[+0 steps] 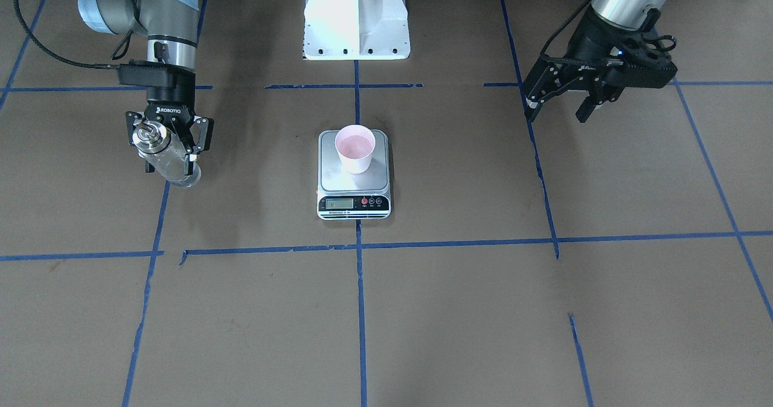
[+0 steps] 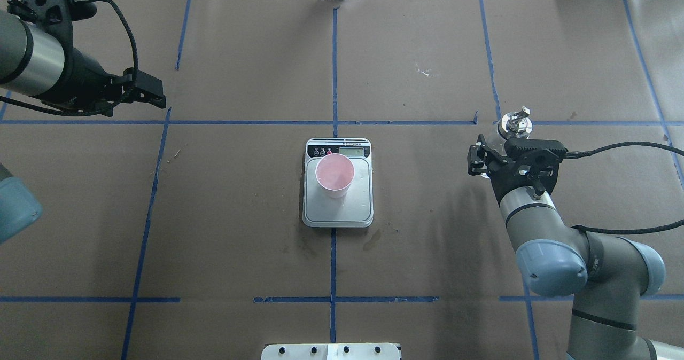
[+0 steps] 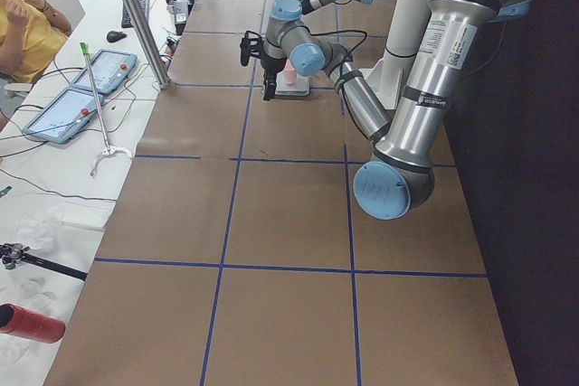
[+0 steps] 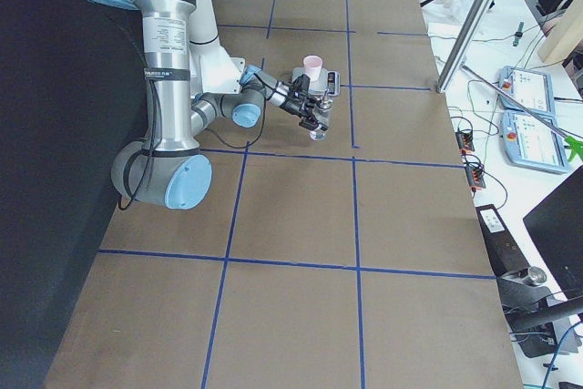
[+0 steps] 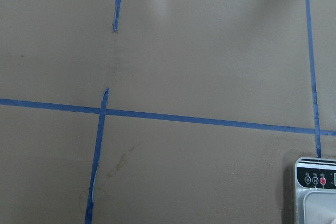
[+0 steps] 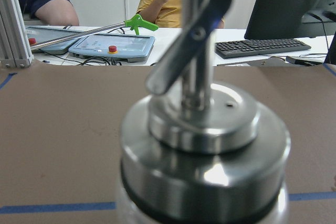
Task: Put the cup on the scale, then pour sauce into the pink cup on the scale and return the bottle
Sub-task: 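Lower the bottle with the right gripper onto its original spot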
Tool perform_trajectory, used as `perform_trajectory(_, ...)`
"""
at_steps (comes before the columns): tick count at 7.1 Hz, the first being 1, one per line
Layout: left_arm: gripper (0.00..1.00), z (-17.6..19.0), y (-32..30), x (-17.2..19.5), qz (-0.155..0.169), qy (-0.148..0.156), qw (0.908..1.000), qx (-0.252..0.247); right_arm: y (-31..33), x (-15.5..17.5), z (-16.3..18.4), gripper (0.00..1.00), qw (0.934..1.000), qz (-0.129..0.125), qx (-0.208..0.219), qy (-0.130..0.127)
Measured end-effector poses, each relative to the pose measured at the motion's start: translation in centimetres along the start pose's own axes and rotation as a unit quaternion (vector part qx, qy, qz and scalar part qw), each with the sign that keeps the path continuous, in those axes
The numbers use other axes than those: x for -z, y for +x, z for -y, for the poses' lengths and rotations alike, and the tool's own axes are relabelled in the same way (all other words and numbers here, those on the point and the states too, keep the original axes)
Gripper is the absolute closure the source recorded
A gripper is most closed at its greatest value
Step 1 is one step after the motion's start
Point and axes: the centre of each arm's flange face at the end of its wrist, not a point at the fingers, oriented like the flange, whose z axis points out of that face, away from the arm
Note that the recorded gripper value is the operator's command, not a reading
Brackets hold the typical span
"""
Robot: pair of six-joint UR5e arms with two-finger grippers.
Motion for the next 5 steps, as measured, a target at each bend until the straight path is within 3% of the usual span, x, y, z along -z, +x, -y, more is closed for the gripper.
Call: perform_trajectory(5,0.0,0.0,0.1,0.2,-0.002,0.001,1.0,0.0,2.0,-2.3,-2.7,1.0,0.9996,-0.021,-0.014,0.014)
